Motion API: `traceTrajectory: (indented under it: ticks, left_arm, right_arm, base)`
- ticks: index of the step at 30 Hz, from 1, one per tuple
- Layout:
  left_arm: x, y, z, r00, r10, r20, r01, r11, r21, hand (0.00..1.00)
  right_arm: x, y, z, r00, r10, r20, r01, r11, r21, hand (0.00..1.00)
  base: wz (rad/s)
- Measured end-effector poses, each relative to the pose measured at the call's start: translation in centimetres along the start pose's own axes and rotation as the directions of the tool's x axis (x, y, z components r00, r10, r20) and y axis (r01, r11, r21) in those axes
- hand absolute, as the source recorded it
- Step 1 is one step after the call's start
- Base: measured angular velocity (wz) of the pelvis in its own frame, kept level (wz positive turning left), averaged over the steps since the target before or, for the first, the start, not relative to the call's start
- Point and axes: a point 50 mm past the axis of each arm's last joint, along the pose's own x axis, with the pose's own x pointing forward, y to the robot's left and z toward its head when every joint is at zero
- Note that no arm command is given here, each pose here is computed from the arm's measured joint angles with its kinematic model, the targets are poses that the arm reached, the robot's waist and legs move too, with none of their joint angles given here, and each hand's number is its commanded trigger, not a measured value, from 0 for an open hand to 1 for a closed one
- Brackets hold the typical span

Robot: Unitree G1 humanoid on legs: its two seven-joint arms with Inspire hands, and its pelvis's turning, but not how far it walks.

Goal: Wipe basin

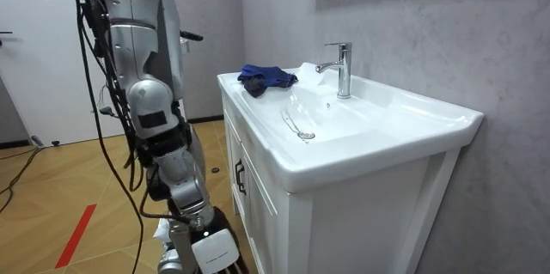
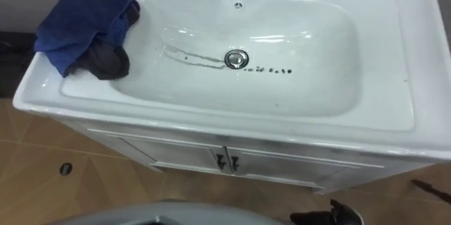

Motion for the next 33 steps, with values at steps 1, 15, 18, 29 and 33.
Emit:
traceTrajectory:
  ticks: [1, 15, 18, 29, 33]
  left_arm:
    - [-0.1, -0.4, 0.3, 1.000, -0.020, 0.025, 0.019, 1.000, 0.007, 0.00]
    - [-6.0, -7.1, 0.6, 0.830, -0.543, 0.128, 0.515, 0.834, 0.198, 0.00]
    - [-6.9, -8.2, 0.8, 0.779, -0.611, 0.143, 0.576, 0.786, 0.222, 0.00]
    - [-9.9, -9.9, -0.1, 0.663, -0.744, 0.081, 0.709, 0.660, 0.250, 0.00]
    - [-10.2, -9.9, -0.4, 0.648, -0.758, 0.071, 0.718, 0.639, 0.276, 0.00]
  right_arm:
    - [0.0, 0.0, -0.1, 1.000, 0.005, -0.006, -0.005, 1.000, 0.008, 0.00]
    - [0.1, 0.3, 0.8, 0.998, 0.056, 0.029, -0.058, 0.995, 0.079, 0.00]
    - [0.1, 0.5, 0.8, 0.998, 0.059, 0.037, -0.062, 0.993, 0.096, 0.00]
    - [0.2, 1.1, 0.9, 0.997, 0.072, 0.037, -0.076, 0.990, 0.116, 0.00]
    - [0.2, 1.1, 0.9, 0.996, 0.080, 0.029, -0.083, 0.990, 0.116, 0.00]
  base:
    - [-0.06]
    - [-0.07]
    - [-0.22]
    - [-0.08]
    - [-0.10]
